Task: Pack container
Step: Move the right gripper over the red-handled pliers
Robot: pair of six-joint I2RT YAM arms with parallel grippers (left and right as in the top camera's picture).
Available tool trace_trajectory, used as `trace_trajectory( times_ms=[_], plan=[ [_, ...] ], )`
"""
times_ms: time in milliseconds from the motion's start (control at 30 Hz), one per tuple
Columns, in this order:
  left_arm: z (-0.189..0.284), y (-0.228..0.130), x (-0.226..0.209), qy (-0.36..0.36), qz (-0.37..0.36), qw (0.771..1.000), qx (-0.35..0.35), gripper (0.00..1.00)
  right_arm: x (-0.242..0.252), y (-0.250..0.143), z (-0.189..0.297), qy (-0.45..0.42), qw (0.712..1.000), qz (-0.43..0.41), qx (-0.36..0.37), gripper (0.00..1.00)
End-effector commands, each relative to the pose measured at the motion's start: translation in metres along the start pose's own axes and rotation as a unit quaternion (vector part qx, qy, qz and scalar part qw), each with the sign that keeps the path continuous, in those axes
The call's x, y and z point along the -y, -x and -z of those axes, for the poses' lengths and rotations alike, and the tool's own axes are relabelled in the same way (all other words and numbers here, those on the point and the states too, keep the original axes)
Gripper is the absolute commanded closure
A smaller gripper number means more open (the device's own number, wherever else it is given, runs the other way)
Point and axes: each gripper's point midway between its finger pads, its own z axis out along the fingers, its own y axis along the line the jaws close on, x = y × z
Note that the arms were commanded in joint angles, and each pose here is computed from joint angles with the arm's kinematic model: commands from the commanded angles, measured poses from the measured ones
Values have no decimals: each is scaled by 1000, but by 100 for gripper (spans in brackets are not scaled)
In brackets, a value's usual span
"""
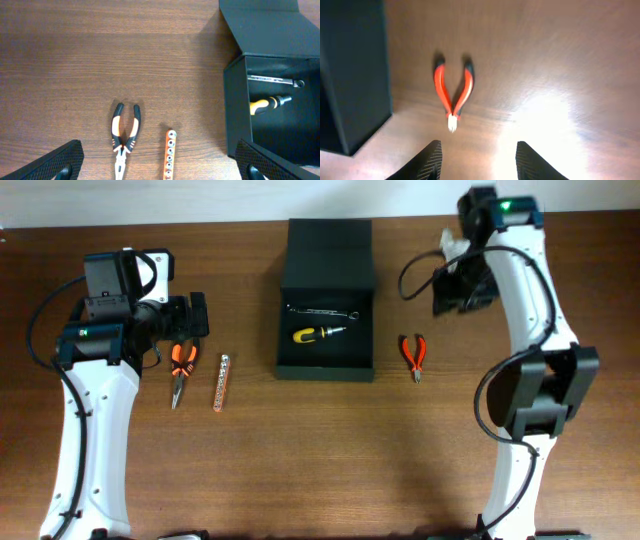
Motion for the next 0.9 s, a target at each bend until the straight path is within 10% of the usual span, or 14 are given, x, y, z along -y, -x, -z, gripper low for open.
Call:
trace_trajectory(
  times_ms=[0, 867],
  plan=[
    [2, 7, -3, 5, -7, 1000, 7, 1, -15, -17, -31, 16, 999, -4, -51, 53],
    [2, 7, -3, 5, -7, 1000, 7, 1, -44, -28, -96, 32, 997, 28, -71, 48]
  ],
)
